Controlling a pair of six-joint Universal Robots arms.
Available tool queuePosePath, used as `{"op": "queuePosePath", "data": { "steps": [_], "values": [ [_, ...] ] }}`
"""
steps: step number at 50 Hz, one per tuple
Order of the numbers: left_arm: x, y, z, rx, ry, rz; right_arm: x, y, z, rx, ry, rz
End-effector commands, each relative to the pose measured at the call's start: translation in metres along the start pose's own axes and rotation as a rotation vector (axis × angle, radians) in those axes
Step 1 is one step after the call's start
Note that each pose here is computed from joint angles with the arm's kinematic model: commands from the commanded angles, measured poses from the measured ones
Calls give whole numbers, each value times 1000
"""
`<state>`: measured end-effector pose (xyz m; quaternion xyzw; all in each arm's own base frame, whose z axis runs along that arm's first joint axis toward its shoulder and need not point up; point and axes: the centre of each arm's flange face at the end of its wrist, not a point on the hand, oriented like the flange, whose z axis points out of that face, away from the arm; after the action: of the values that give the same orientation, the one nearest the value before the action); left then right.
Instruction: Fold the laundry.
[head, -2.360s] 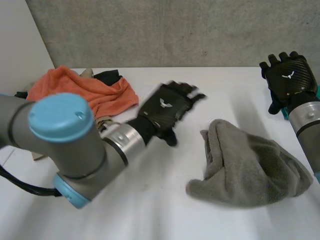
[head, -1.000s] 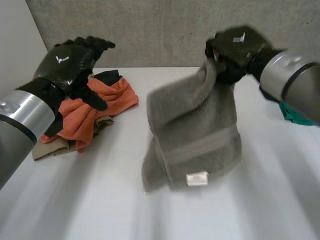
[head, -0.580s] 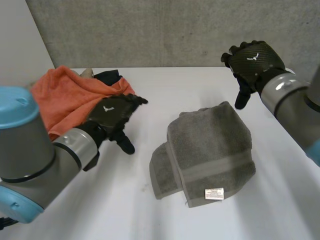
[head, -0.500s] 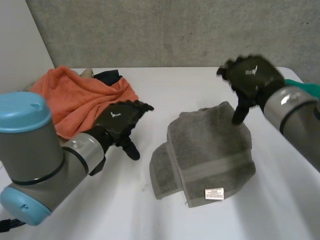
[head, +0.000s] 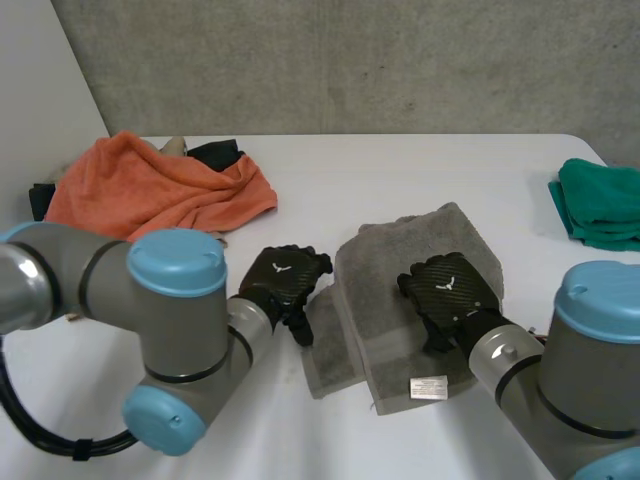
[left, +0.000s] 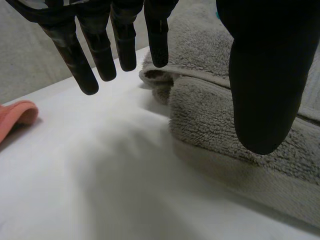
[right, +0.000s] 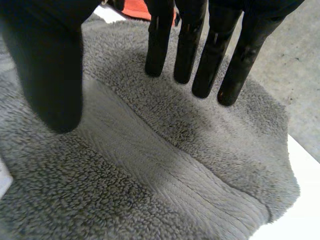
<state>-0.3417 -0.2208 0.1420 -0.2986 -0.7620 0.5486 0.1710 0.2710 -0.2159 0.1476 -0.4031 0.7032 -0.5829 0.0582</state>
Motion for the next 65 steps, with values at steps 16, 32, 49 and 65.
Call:
{"op": "queuePosePath", "data": {
  "steps": [16, 32, 49, 65],
  "values": [
    [14, 13, 30, 0, 4, 15, 34, -16, 4, 38, 121, -8],
    [14, 9, 14, -4, -66, 16, 31, -6, -6, -64, 43, 179],
    [14, 7, -1, -13, -73, 13, 17, 9, 32, -90, -18, 250],
    [19, 6, -2, -7, -60, 16, 44, -50, -4, 104, 42, 220]
  ]
}}
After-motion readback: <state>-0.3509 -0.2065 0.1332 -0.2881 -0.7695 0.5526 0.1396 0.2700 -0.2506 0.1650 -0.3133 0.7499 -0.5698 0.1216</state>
